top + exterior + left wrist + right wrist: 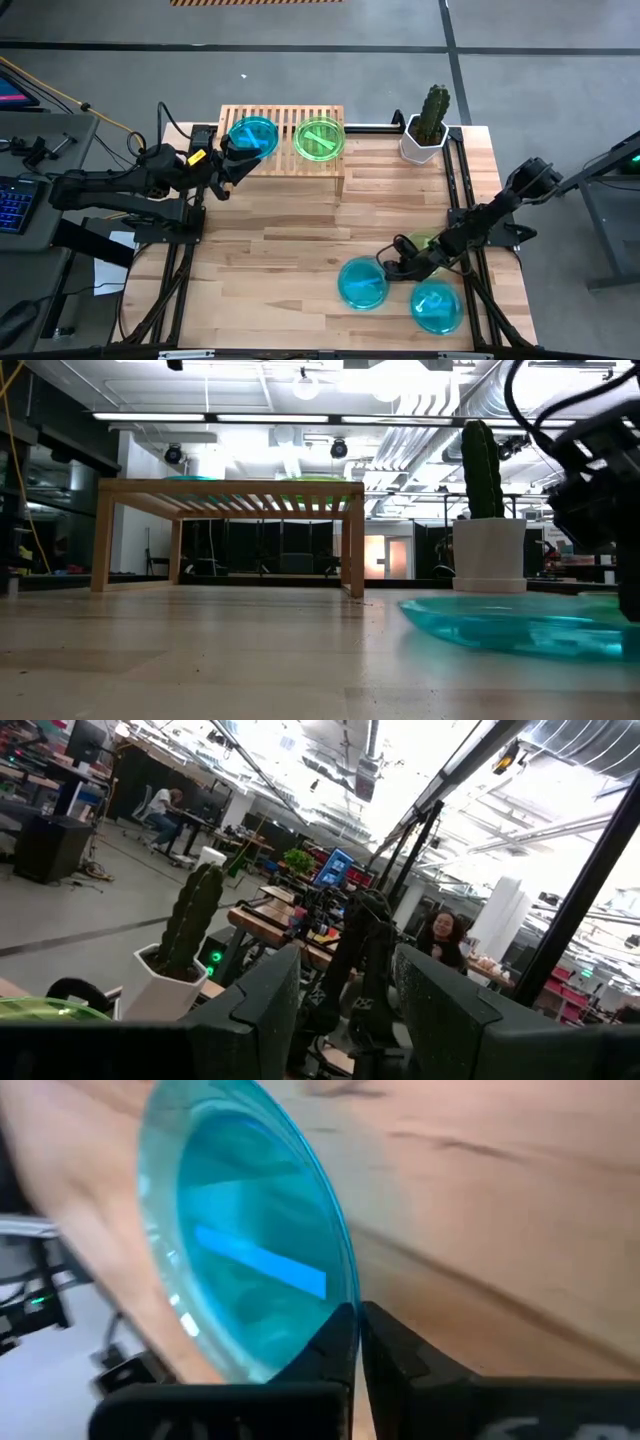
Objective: Place and stack plates onto a shelf
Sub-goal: Stack the blue plate on top of the blue plate on the shelf
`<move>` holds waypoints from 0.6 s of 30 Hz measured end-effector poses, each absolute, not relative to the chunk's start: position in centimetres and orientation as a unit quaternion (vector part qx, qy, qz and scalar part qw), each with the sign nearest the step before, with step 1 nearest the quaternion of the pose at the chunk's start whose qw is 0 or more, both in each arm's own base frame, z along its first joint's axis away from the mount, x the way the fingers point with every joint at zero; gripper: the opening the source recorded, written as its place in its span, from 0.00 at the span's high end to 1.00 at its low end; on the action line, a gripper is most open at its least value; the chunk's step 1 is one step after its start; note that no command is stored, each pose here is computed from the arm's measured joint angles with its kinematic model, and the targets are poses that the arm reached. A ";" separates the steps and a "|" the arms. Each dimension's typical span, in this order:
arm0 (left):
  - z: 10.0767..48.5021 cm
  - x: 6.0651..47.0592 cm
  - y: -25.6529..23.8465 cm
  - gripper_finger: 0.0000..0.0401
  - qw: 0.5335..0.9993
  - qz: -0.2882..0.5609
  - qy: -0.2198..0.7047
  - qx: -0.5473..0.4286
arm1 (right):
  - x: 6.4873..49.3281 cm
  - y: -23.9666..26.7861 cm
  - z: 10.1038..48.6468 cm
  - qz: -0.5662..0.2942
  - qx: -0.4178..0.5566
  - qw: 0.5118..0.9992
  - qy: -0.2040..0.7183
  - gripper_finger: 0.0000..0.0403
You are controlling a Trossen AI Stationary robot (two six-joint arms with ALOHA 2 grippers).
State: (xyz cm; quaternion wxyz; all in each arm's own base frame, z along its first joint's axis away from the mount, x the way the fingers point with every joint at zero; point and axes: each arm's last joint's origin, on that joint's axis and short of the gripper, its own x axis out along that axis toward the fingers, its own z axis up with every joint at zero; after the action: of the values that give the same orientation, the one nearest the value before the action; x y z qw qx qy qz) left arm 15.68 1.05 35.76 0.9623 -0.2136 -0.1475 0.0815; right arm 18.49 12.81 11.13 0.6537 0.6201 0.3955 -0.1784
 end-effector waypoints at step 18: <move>36.0 15.6 1.1 0.61 0.960 0.078 -0.162 -0.215 | 19.8 11.7 15.4 -0.074 0.627 0.724 0.277 1.00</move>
State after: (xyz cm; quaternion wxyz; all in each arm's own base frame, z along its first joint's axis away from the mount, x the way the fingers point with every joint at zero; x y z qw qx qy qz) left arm 15.60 1.05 36.04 0.9599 -0.2148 -0.1621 0.0780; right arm 19.85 11.74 15.39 0.7242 0.6270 0.2772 -0.0740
